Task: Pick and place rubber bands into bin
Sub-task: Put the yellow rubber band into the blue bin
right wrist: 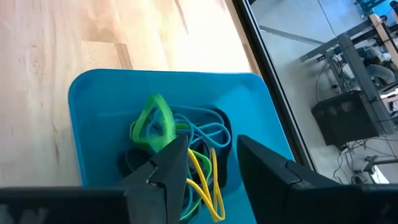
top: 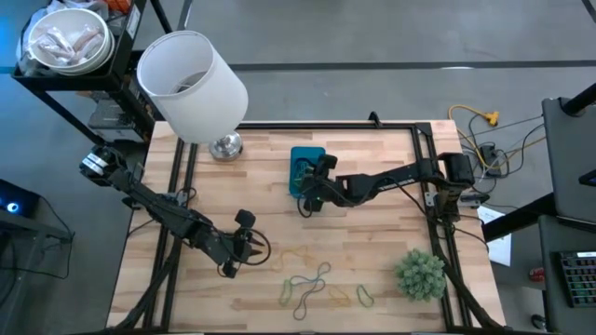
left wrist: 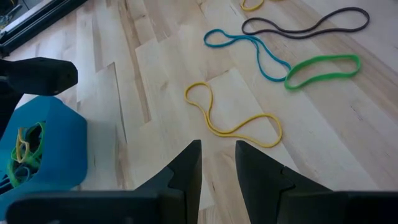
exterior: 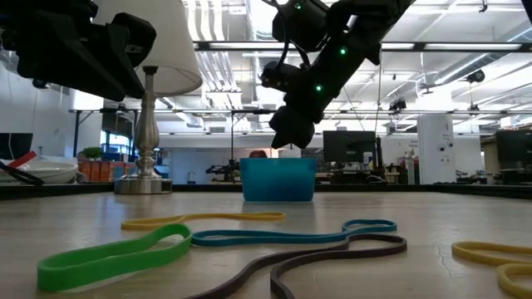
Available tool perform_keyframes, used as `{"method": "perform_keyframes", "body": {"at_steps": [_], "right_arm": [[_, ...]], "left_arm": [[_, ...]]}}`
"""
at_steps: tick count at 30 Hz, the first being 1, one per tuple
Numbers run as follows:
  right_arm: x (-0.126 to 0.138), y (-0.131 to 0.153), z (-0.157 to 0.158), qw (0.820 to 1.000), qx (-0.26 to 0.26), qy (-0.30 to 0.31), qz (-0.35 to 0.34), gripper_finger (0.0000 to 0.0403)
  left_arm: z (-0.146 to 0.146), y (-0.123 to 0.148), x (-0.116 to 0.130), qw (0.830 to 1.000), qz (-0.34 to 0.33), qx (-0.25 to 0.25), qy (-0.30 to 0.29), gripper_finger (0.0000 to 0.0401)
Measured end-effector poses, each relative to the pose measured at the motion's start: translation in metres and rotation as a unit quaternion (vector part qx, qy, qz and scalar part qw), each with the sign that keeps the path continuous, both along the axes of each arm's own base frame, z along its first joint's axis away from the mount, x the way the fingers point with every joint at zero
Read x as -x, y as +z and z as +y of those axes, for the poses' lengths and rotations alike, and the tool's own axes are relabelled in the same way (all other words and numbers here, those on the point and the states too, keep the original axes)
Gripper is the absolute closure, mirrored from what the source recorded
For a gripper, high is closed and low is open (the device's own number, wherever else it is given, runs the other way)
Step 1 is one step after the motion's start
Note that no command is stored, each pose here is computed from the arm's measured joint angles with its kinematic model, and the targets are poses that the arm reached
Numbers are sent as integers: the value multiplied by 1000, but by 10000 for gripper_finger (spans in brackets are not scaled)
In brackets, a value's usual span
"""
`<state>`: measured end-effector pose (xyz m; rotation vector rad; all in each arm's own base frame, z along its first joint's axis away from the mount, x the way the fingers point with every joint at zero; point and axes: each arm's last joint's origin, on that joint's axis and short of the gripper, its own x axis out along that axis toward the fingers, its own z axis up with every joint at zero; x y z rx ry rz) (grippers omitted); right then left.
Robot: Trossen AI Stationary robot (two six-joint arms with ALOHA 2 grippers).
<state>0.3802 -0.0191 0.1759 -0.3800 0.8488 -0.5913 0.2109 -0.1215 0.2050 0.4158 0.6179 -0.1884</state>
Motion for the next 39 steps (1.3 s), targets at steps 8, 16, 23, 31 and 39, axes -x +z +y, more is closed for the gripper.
{"method": "perform_keyframes", "body": {"at_steps": [8,16,23,31,39], "right_arm": [[0,2,1,1000,1,2,0,278],[2,31,36,997,22,71,-7,295],[23,57,88,987,37,157,-1,308],[60,82,127,985,18,173,-12,324],[94,91,148,987,-3,160,-32,335]], "left_arm": [[0,1,-1,1000,-6,4,0,319],[-10,-13,-16,998,-17,-1,-53,319],[-8,-23,-39,999,15,28,-21,319],[-5,-31,-76,995,41,75,46,319],[-12,-48,-104,987,107,78,90,319]]}}
